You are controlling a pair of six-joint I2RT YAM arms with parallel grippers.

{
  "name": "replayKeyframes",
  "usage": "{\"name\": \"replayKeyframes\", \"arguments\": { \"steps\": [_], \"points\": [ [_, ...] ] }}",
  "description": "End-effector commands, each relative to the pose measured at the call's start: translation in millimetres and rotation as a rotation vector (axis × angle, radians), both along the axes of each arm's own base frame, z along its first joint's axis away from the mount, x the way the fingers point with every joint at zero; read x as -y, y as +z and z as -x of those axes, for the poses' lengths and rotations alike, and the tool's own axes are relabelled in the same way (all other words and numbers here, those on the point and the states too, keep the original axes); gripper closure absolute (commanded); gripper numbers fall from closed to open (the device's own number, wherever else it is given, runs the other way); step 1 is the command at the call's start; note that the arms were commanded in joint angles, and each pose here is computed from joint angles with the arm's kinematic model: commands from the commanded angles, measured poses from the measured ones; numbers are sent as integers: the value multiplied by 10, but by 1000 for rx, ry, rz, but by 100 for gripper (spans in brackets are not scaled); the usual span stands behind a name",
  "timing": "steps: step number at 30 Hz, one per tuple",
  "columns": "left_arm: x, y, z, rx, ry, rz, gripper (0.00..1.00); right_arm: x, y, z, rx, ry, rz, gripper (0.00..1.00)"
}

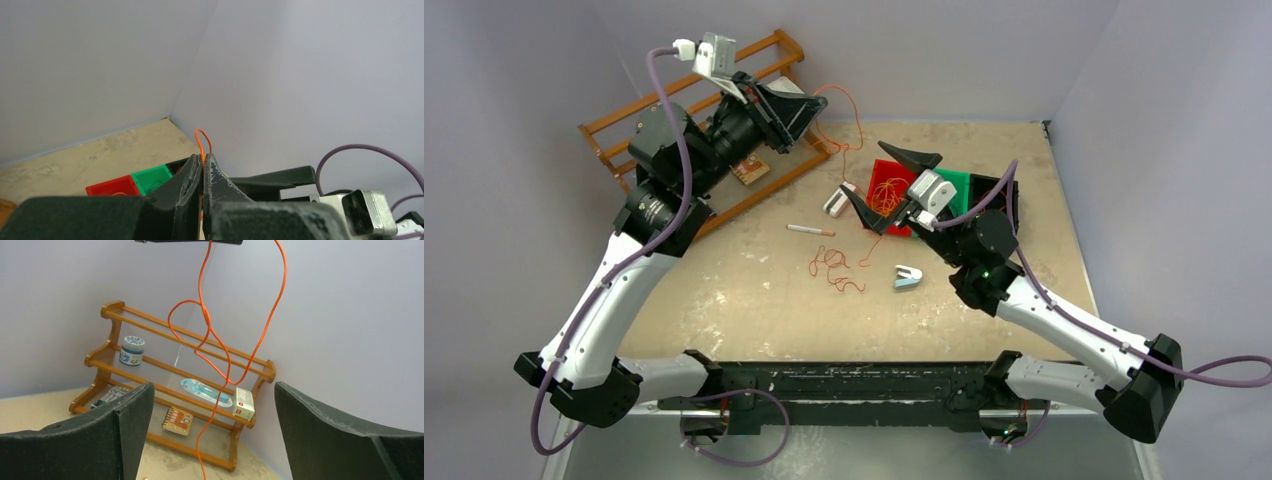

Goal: Untangle the cables

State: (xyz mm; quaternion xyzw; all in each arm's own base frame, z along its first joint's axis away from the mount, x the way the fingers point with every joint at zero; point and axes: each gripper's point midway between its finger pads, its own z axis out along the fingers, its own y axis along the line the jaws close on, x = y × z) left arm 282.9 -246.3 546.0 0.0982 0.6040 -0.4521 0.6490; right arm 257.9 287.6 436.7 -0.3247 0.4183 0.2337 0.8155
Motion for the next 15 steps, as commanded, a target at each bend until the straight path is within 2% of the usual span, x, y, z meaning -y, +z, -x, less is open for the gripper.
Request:
{"name": "replayKeyframes", "arguments": {
  "steps": [1,6,7,12,15],
  "points": [
    [35,229,276,84,-107,44,100,110,387,93,93,-14,-40,9],
    [85,213,330,89,-149,36,100,21,296,57,81,2,-8,13],
    [91,206,337,88,-155,35,100,27,429,72,96,5,-21,15],
    [125,188,384,87,-188,32,100,-43,426,49,96,20,-7,27],
    [142,174,399,84,-202,31,100,-81,432,46,95,33,-5,37]
  ]
}}
